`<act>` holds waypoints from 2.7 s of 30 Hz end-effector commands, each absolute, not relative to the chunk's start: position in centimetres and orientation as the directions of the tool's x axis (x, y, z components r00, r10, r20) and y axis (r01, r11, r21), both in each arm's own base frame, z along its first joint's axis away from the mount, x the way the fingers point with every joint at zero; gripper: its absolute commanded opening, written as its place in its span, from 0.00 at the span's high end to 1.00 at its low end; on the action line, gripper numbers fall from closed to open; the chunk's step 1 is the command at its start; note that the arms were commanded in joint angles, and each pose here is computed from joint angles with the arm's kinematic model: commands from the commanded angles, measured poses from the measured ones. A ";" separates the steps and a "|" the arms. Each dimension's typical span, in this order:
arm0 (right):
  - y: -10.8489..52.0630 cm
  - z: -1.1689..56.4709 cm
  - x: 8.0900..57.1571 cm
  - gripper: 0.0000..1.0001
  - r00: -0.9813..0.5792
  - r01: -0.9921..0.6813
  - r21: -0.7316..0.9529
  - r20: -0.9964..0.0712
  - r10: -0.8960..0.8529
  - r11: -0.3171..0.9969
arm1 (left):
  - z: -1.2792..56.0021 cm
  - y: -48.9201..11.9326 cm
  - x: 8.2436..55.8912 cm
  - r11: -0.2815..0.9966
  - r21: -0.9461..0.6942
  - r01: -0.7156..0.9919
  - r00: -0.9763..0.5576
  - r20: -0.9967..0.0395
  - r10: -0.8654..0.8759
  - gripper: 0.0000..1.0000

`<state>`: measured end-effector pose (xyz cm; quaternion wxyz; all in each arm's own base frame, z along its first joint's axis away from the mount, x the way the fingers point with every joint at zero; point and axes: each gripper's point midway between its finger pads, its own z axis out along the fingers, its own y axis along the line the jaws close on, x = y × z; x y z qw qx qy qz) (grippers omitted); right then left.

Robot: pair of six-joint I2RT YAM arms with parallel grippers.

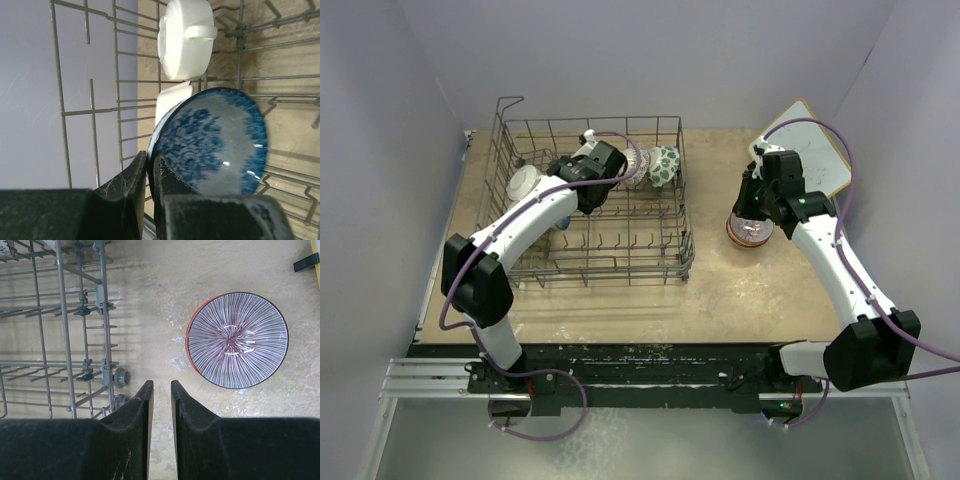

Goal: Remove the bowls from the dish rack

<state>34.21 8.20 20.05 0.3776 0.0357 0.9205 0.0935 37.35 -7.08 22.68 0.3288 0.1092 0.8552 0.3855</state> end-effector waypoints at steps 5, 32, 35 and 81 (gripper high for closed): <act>8.6 21.4 35.0 0.77 -0.681 -0.026 0.224 -0.717 0.146 0.974 | 28.8 -7.8 38.7 0.736 0.650 -0.187 -0.654 -0.642 0.401 1.00; 17.6 31.5 35.7 0.42 -0.629 -0.351 0.307 -0.777 0.020 0.885 | 30.8 -27.1 36.8 0.912 -0.313 0.263 -0.662 -0.746 -0.066 1.00; 19.7 30.8 35.6 0.39 -0.647 -0.381 0.320 -0.762 -0.003 0.867 | 31.2 -27.7 36.6 0.897 -0.344 0.276 -0.659 -0.747 -0.084 1.00; 10.0 26.3 35.9 1.00 -0.680 -0.018 0.381 -0.683 0.268 0.924 | 30.8 -20.5 37.8 0.877 -0.457 0.147 -0.659 -0.707 -0.258 0.11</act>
